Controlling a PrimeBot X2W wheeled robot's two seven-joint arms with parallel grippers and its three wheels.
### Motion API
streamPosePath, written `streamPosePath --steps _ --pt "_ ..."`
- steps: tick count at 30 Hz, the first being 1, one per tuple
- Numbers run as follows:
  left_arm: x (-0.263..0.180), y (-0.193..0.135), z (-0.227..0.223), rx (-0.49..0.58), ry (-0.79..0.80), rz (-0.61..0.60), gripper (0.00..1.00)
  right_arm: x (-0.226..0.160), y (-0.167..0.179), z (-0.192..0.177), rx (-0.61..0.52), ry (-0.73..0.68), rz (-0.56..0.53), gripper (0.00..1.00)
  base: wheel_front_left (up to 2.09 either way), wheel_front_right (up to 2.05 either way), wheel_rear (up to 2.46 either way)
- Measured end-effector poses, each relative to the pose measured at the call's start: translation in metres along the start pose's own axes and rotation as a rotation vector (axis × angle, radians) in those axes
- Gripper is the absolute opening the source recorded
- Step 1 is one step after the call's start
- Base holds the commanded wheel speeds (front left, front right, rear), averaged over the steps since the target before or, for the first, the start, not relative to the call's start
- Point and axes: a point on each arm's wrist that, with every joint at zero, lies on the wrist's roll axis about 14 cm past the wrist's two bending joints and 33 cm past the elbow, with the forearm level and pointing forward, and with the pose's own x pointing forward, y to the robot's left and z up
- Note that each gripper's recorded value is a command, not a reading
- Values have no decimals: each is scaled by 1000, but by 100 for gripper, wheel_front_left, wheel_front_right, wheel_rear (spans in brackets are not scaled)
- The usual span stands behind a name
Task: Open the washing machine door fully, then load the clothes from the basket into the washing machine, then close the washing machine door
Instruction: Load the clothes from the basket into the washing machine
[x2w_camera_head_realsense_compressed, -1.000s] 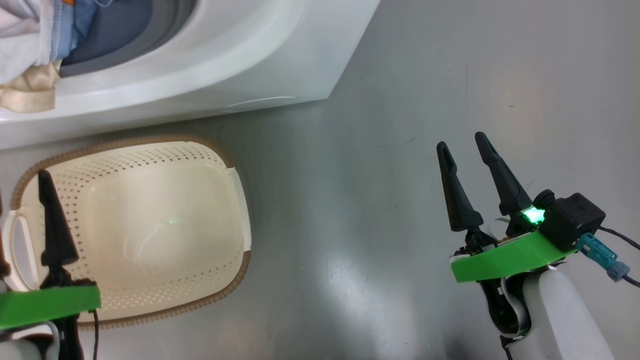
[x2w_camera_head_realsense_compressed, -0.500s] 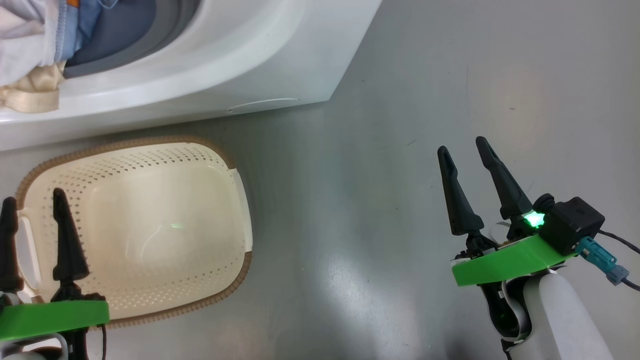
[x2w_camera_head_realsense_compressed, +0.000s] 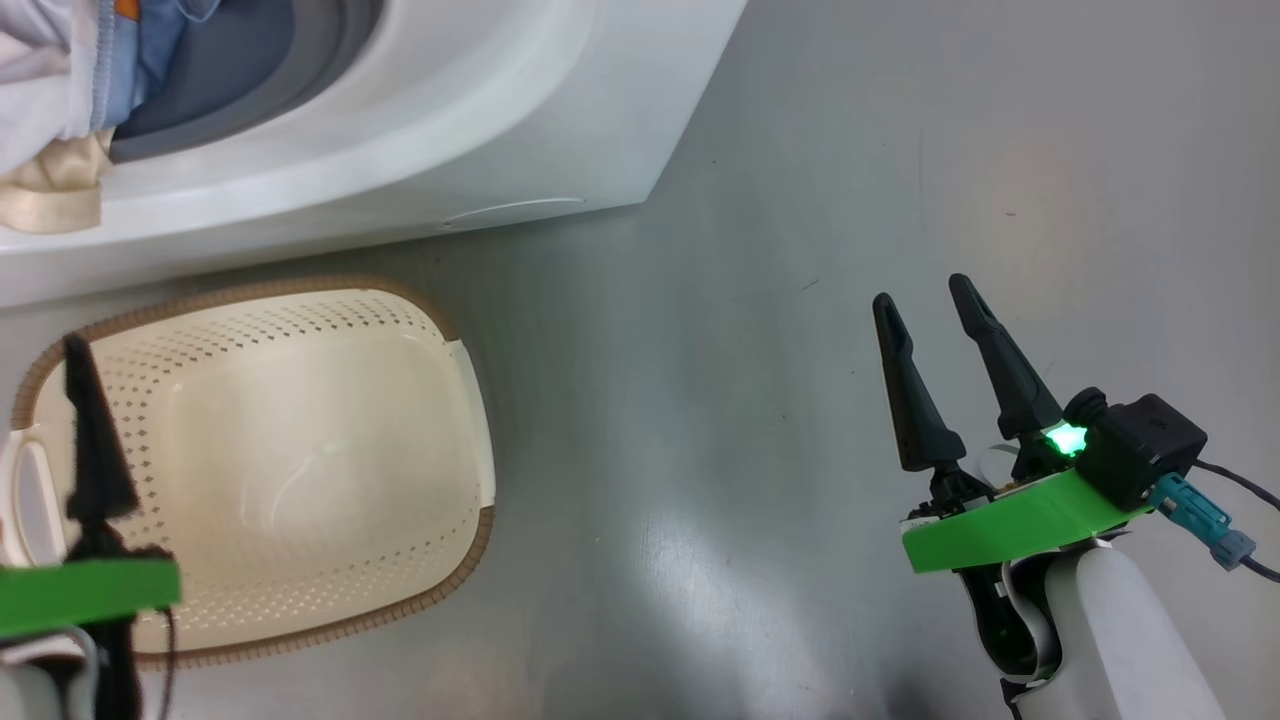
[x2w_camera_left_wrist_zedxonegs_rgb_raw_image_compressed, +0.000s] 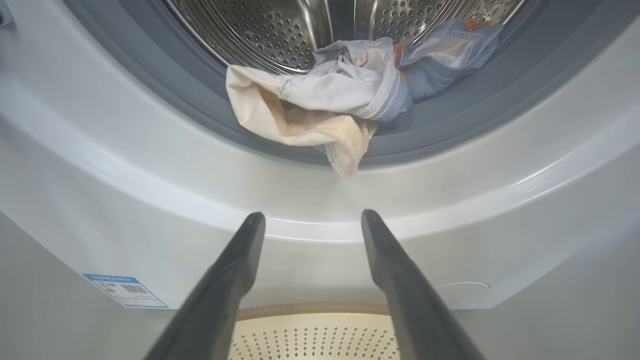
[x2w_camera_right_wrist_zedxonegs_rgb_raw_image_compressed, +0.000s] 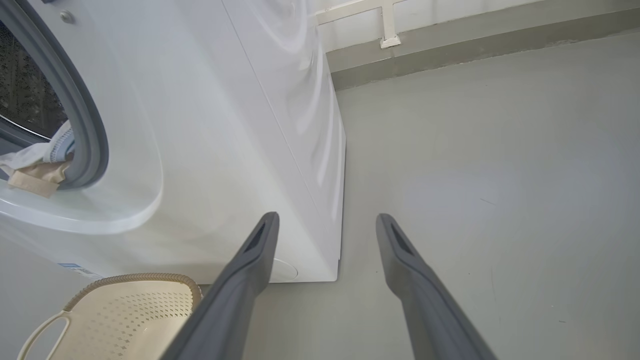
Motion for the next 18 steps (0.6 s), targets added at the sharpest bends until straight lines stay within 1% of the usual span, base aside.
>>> streamPosePath --steps 6,11,15,18 --pt "33 -3 31 48 -83 -50 100 -1 -1 1 4 -2 -3 100 0 0 0" --pt "62 -21 59 75 -141 -118 100 -2 -3 1 3 -1 -10 100 0 0 0" --pt "78 -38 66 70 -119 -165 100 -4 -5 3 4 -3 -16 100 0 0 0" --pt "91 -46 64 91 -63 -194 100 -4 -6 3 7 -4 -20 100 0 0 0"
